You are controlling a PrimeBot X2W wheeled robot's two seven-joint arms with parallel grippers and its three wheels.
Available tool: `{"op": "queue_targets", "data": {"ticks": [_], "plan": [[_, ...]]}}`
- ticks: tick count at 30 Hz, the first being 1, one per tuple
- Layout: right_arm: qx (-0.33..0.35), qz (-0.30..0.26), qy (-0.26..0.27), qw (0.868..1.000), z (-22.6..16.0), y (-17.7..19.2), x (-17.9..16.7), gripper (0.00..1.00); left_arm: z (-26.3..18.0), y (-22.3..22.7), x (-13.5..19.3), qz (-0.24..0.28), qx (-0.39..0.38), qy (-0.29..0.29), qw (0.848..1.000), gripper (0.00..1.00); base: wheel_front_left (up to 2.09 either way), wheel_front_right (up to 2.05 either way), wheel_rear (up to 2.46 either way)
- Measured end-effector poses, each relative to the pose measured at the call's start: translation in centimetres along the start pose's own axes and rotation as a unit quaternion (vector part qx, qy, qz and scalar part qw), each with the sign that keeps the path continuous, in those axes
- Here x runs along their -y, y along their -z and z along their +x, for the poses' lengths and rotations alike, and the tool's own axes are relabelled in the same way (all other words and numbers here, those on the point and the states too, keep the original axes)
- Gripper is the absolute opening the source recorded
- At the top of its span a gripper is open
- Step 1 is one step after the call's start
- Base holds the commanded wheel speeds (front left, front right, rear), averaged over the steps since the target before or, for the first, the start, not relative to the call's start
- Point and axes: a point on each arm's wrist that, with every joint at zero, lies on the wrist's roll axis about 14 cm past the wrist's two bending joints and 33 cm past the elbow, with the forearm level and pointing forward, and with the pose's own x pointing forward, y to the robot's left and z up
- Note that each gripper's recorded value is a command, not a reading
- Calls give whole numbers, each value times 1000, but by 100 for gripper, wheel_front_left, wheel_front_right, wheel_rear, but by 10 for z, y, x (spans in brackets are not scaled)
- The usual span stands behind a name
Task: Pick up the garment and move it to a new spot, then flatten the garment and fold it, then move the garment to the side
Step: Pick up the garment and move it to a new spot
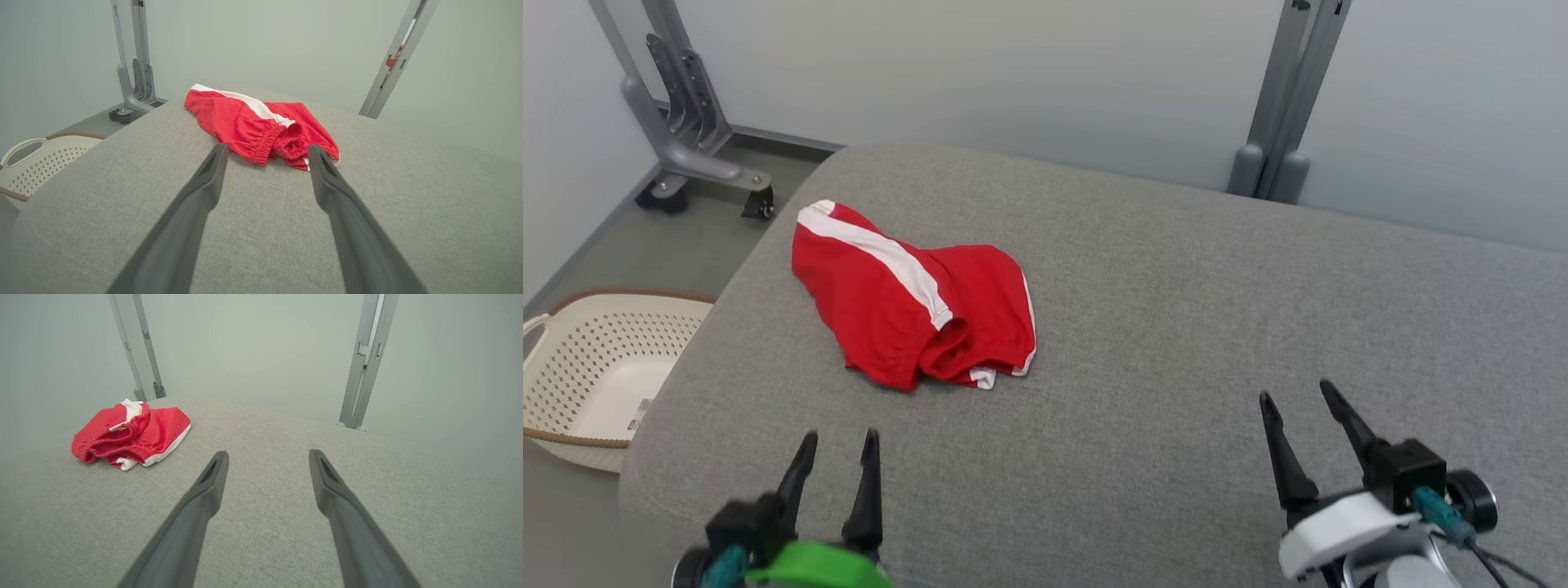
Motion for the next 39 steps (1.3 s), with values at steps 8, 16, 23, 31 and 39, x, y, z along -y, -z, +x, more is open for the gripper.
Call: {"op": "queue_targets", "data": {"ticks": [8,16,23,31,39], "plan": [[23,-16,-4,1000,47,-6,14,100,107,-9,44,5,-47,89,995,100,0,0,0],[-24,18,27,999,57,44,45,100,156,73,32,50,-204,90,974,100,0,0,0],[-53,31,85,995,32,65,81,100,167,125,5,100,-288,45,951,0,0,0,0],[-66,46,132,988,-5,67,98,100,194,89,64,88,-197,117,969,0,0,0,0],[-35,49,137,989,-17,39,93,100,195,-14,178,47,-54,258,963,0,0,0,0]]}}
